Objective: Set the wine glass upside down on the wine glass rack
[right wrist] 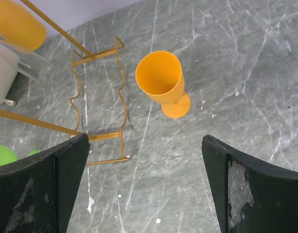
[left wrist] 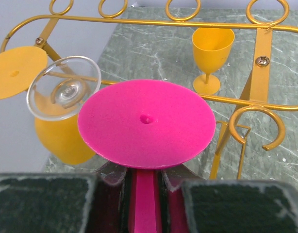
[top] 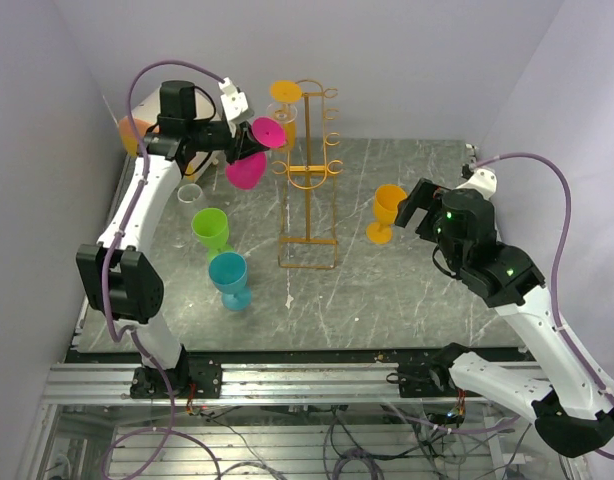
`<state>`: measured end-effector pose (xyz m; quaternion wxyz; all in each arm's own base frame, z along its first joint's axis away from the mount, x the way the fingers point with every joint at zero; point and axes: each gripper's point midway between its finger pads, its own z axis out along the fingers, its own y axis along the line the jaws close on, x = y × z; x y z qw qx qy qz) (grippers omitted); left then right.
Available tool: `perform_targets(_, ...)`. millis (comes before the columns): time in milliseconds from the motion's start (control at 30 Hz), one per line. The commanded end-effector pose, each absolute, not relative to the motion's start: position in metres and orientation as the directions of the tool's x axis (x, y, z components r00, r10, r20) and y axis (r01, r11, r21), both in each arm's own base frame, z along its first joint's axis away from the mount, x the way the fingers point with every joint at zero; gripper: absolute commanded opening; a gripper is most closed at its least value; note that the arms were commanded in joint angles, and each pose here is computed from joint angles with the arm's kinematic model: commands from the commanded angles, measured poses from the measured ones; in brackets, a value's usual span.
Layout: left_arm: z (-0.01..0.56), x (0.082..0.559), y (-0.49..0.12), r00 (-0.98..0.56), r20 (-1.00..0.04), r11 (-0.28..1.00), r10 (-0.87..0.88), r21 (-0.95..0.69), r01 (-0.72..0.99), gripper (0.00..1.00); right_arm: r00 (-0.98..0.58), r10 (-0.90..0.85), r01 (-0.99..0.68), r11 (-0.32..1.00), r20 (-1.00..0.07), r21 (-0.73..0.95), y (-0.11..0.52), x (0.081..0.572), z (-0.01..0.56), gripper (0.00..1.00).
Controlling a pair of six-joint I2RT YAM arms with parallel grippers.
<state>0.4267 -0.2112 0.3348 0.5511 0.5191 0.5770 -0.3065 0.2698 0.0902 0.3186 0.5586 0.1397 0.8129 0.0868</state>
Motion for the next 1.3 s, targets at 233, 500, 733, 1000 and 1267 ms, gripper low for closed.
perform_targets(233, 0.329, 0.433, -0.224, 0.164, -0.95, 0.252, 0.267, 0.233, 0.939, 0.07, -0.33, 0.319, 0.133, 0.947, -0.888, 0.291, 0.086, 0.268, 0.316, 1.0)
perform_targets(500, 0.328, 0.436, -0.232, 0.162, -0.951, 0.241, 0.262, 0.227, 0.944, 0.07, -0.333, 0.312, 0.132, 0.95, -0.89, 0.284, 0.086, 0.267, 0.313, 1.0)
perform_targets(733, 0.329, 0.438, -0.238, 0.168, -0.952, 0.232, 0.257, 0.23, 0.945, 0.07, -0.337, 0.307, 0.128, 0.952, -0.89, 0.279, 0.087, 0.268, 0.313, 1.0)
perform_targets(1000, 0.32, 0.433, -0.244, 0.158, -0.952, 0.209, 0.263, 0.216, 0.954, 0.07, -0.345, 0.302, 0.128, 0.953, -0.889, 0.274, 0.088, 0.27, 0.31, 1.0)
perform_targets(1267, 0.313, 0.429, -0.244, 0.143, -0.951, 0.209, 0.276, 0.205, 0.956, 0.18, -0.349, 0.298, 0.206, 0.949, -0.889, 0.237, 0.079, 0.275, 0.297, 1.0)
